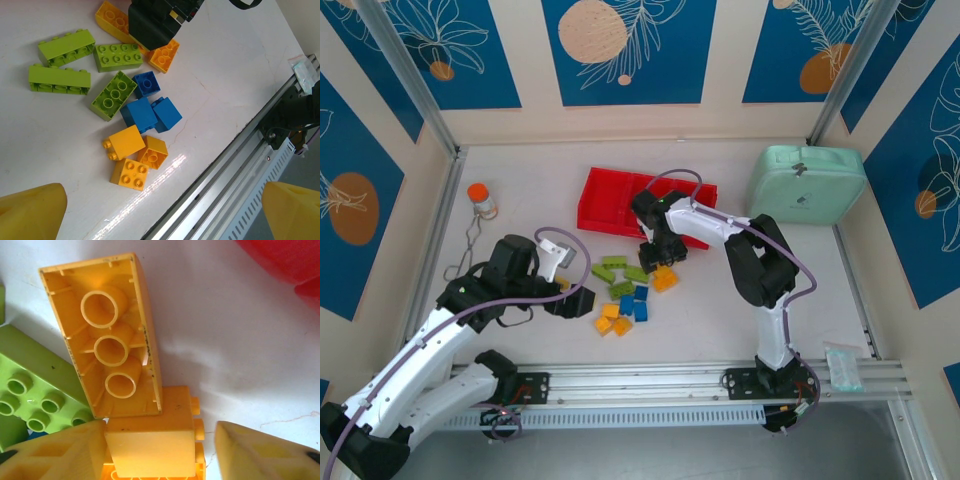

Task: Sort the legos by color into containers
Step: Pick up the lego from the center of the table.

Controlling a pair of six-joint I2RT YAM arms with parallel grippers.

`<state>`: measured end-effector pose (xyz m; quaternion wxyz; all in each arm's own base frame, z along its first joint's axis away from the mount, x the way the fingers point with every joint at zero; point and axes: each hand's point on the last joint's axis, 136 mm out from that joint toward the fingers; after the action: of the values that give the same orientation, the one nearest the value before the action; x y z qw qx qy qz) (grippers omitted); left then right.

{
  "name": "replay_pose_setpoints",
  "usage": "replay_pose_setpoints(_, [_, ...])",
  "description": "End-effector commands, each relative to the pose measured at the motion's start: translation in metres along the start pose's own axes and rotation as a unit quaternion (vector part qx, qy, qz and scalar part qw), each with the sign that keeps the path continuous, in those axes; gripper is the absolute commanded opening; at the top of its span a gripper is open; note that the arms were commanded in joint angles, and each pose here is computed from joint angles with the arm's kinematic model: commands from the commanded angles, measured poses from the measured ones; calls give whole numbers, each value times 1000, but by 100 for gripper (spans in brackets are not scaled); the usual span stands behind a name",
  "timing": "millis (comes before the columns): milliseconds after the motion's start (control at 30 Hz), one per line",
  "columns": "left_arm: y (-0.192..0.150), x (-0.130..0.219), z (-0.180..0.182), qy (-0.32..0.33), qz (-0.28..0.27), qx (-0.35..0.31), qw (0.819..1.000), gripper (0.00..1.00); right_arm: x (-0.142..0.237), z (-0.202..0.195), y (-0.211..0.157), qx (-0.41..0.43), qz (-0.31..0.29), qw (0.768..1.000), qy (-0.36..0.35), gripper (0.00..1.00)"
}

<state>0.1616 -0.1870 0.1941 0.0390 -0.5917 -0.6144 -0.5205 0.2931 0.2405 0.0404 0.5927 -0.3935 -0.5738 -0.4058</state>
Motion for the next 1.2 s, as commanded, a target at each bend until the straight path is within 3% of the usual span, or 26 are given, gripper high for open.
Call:
replay_pose_setpoints(0, [5,4,-3,-4,-8,0,1000,99,1,4,1,6,11,1000,4,55])
replay_pose_setpoints(500, [6,5,-3,-4,-14,-3,1000,99,-8,5,-8,9,30,1000,-1,57])
replay_pose_setpoints(867, [6,6,-1,2,-16,-2,1000,99,-8,6,-10,11,34,999,1,52])
replay_pose_setpoints(1000, [6,7,-2,1,-19,-4,1000,99,-7,7,-13,11,36,999,5,44])
replay_pose_setpoints(1167, [5,6,-3,-1,-15,-2,1000,99,4,11,-16,13,27,999,19,40])
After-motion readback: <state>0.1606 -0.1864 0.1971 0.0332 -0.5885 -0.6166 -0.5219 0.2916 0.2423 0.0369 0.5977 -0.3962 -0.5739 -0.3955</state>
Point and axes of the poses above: each hand's point on the last joint's axis, 136 mm out from that joint toward the fingers, its own x axis back along the fingers, its own z axis along the line the jaws close on, y = z × x, and after that the axes turned 2 degrees about -x, right-handed
